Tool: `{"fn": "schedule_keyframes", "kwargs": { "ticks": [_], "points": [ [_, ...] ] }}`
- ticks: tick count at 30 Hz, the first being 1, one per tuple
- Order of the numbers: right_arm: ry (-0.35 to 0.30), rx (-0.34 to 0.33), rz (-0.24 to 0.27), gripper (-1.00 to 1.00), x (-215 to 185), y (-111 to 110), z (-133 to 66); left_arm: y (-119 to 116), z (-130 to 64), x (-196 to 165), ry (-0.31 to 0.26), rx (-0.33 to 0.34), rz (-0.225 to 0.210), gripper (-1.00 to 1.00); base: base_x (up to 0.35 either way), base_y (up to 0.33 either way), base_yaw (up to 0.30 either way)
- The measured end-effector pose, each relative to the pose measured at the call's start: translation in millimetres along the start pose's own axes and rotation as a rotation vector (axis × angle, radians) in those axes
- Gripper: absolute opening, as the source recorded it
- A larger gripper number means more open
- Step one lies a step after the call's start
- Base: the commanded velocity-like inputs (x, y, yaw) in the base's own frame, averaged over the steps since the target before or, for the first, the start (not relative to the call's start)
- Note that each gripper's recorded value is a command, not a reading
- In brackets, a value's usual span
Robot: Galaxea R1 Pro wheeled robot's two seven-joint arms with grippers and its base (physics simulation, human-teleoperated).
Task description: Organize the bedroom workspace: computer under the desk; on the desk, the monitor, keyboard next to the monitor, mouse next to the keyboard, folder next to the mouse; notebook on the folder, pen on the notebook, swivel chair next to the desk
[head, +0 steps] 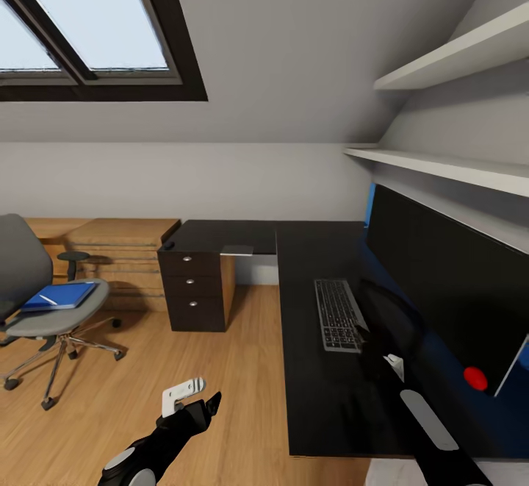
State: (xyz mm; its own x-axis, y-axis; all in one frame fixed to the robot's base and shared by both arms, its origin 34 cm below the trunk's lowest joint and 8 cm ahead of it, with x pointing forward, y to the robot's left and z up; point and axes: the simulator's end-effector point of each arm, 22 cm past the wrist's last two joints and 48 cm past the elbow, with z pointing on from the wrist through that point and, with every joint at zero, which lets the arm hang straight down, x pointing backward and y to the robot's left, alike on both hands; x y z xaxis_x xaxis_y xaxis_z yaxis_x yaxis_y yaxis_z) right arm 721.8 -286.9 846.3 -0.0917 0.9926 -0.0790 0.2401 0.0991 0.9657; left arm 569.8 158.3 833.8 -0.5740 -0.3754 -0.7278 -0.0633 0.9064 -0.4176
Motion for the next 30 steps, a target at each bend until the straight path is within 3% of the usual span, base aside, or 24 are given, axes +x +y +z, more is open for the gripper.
{"fn": "schedule_keyframes", "kwargs": {
  "ticks": [10,22,25,30],
  "points": [
    [0.000,0.000,0.000,1.00,-0.2,0.1,-0.1,0.9,-0.1,-0.6,-0.001,-0.002,-0.001,1.00,-0.298,-0.053,0.000],
    [-0.003,0.002,-0.007,1.00,2.4,0.0,0.2,3.2,-0.3,-2.2,-0.004,-0.006,-0.003,1.00,-0.077,-0.010,0.000],
    [-0.003,0.000,-0.032,1.00,4.8,2.0,0.6,3.8,-0.2,-2.6,-0.005,-0.007,-0.003,1.00,-0.165,0.215,0.000],
    [0.011,0.037,-0.130,1.00,17.9,2.9,1.9,4.8,-0.5,-3.3,-0.008,-0.012,0.000,1.00,-0.045,0.300,0.000]
  ]
}}
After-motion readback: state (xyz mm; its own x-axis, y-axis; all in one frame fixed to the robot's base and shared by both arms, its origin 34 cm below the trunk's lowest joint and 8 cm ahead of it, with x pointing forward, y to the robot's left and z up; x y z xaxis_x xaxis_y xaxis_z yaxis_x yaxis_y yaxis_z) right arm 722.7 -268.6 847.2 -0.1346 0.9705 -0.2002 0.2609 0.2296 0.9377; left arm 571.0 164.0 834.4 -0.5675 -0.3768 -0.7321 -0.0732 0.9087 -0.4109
